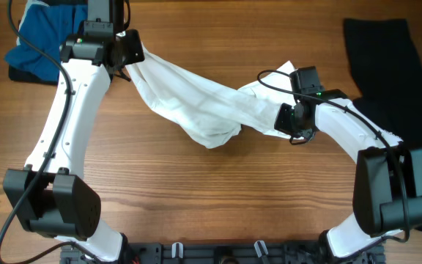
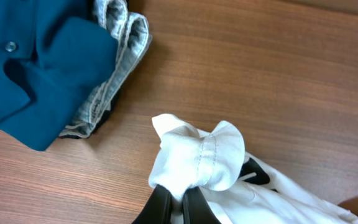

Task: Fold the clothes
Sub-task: 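Hold the white shirt by both ends with left and right grippers, then lift the shirt with both grippers and swing it flat onto the table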

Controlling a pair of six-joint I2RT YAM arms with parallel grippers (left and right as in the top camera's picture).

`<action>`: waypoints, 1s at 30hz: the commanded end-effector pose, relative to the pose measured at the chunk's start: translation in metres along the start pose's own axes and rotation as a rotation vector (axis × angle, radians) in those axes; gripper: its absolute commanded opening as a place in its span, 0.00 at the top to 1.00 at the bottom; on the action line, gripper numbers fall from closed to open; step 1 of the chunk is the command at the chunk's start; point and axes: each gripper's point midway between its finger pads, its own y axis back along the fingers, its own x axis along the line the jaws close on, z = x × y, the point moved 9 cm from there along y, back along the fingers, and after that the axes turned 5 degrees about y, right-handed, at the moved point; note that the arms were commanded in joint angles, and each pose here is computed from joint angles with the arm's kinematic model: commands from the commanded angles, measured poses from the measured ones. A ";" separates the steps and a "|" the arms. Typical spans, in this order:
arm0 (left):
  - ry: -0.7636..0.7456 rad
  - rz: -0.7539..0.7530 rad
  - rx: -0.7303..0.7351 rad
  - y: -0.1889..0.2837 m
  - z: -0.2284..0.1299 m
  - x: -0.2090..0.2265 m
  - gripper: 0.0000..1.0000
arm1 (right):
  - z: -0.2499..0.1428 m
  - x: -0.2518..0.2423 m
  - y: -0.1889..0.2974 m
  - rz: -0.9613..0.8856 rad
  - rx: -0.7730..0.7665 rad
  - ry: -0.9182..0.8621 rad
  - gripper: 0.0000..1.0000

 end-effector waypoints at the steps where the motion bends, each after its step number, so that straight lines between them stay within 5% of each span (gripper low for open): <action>1: 0.022 0.033 -0.068 0.011 0.009 0.004 0.96 | 0.025 0.004 0.038 0.040 -0.088 0.022 0.96; 7: 0.043 -0.017 -0.205 0.080 0.019 0.010 0.96 | 0.068 -0.022 0.164 0.074 -0.332 0.031 0.96; 13: 0.068 -0.072 -0.341 0.169 0.008 0.028 0.96 | 0.065 -0.064 0.277 0.099 -0.524 0.008 0.96; 20: 0.052 -0.226 -0.618 0.287 -0.016 0.040 0.96 | 0.017 -0.091 0.371 0.130 -0.725 0.009 0.96; 30: -0.040 -0.547 -0.832 0.392 -0.051 0.037 0.96 | -0.084 -0.078 0.458 0.090 -0.987 0.067 0.96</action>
